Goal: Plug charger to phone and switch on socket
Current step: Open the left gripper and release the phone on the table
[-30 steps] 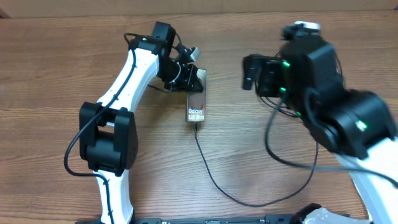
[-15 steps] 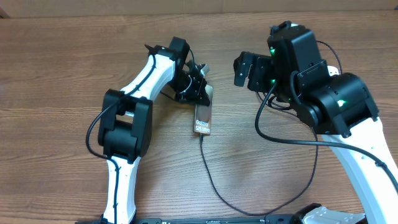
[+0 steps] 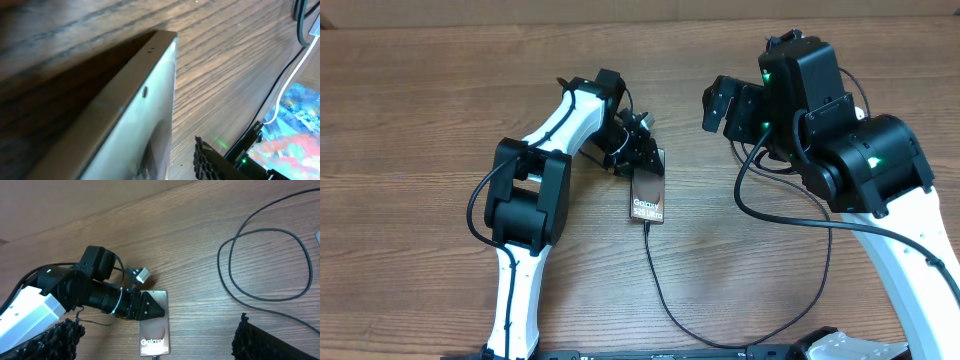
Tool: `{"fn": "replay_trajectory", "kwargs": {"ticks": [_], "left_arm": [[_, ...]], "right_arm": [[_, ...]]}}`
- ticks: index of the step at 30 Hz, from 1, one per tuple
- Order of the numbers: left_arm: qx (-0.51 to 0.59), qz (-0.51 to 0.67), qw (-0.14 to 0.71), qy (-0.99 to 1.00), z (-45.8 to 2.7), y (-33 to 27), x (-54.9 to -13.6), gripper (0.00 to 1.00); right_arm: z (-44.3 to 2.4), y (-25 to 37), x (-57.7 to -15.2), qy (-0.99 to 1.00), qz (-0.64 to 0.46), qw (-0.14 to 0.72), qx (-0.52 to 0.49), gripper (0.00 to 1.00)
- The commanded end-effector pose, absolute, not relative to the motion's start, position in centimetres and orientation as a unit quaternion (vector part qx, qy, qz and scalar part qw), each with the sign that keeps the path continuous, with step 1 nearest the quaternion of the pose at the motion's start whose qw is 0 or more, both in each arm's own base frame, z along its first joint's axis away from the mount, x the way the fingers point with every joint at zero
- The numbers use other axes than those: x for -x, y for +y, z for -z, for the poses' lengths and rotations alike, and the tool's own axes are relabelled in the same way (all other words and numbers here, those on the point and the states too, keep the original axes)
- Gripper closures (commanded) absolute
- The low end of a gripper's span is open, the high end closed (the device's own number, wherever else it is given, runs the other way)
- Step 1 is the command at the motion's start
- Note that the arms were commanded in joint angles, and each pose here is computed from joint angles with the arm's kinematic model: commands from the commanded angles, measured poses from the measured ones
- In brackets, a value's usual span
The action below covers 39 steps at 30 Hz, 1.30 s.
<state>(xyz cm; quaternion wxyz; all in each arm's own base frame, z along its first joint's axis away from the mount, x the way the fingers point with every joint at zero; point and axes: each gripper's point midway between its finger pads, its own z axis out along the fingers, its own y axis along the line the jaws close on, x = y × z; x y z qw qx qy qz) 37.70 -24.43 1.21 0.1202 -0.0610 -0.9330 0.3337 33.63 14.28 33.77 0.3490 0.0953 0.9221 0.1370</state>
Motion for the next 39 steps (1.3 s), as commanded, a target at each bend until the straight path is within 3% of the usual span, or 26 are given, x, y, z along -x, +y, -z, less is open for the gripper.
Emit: {"fn": "replay_trajectory", "kwargs": {"ticks": [1, 2, 3, 4, 39], "left_arm": [[0.057, -0.256, 0.125, -0.957, 1.4, -22.1, -37.5, 0.41], [0.057, -0.250, 0.124, -0.959, 1.4, -22.0, -37.5, 0.27], [0.058, -0.244, 0.124, -0.960, 1.6, -21.8, -37.5, 0.06], [0.058, -0.239, 0.123, -0.961, 1.6, -21.6, -37.5, 0.00], [0.064, -0.155, 0.110, -0.980, 2.9, -18.9, -37.9, 0.00]], "right_arm": [[-34.8, 13.9, -33.5, 0.915, -0.145, 0.363, -0.102, 0.00], [-34.8, 13.9, -33.5, 0.915, -0.145, 0.363, -0.102, 0.00], [-34.8, 13.9, -33.5, 0.915, -0.145, 0.363, -0.102, 0.00], [-34.8, 13.9, -33.5, 0.914, -0.146, 0.364, -0.102, 0.00], [-34.7, 14.0, -33.6, 0.915, -0.145, 0.363, -0.102, 0.00]]}}
